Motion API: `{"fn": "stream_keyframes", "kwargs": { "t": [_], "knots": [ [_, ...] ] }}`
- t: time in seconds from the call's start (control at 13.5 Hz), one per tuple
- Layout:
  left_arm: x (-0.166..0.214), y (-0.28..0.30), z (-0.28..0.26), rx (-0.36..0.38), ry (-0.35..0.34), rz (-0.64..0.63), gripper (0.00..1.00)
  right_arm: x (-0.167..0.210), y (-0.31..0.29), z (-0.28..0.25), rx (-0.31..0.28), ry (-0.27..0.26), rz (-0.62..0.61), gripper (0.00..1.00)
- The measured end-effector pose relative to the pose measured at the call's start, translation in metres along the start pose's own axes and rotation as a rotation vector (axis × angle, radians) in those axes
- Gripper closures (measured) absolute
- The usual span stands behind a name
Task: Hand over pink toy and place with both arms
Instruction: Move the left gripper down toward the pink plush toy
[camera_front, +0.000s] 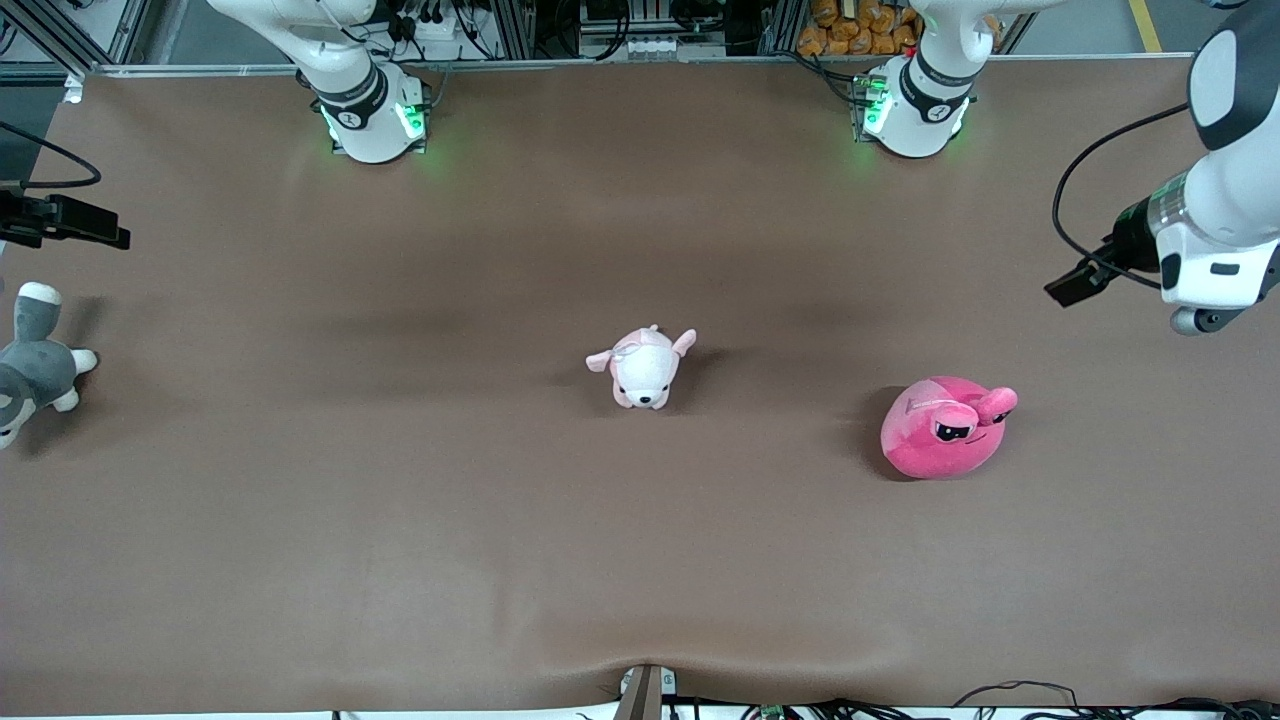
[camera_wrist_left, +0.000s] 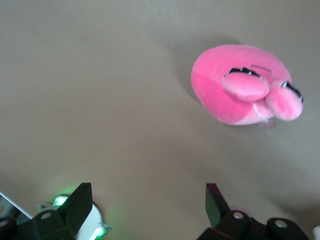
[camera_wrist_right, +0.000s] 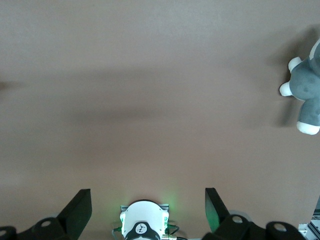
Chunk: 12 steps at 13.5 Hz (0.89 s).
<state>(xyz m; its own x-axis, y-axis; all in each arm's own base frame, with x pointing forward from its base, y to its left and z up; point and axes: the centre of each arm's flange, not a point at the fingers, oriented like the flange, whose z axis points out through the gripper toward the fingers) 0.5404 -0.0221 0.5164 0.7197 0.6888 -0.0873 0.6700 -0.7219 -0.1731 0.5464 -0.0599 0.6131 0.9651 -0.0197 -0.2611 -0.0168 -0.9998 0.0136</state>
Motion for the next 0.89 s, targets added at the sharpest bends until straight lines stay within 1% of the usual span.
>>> {"fn": "stream_keyframes", "kwargs": {
  "t": [0.22, 0.37, 0.52, 0.74, 0.89],
  "knots": [
    [0.006, 0.016, 0.006, -0.077, -0.015, -0.227, 0.0, 0.0, 0.0, 0.002, 0.0, -0.006, 0.036, 0.0],
    [0.01, 0.027, 0.011, -0.109, -0.022, -0.33, 0.0, 0.001, 0.0, 0.001, 0.0, 0.0, 0.079, 0.0],
    [0.015, 0.042, 0.017, -0.114, -0.033, -0.409, 0.0, 0.002, -0.003, 0.0, -0.001, 0.01, 0.1, 0.0],
    [0.024, 0.076, 0.03, -0.118, -0.048, -0.571, 0.0, 0.004, -0.014, -0.001, -0.003, 0.017, 0.098, 0.0],
    [0.03, 0.089, 0.038, -0.114, -0.06, -0.663, 0.0, 0.004, -0.018, -0.001, 0.029, 0.015, 0.127, 0.0]
  ]
}}
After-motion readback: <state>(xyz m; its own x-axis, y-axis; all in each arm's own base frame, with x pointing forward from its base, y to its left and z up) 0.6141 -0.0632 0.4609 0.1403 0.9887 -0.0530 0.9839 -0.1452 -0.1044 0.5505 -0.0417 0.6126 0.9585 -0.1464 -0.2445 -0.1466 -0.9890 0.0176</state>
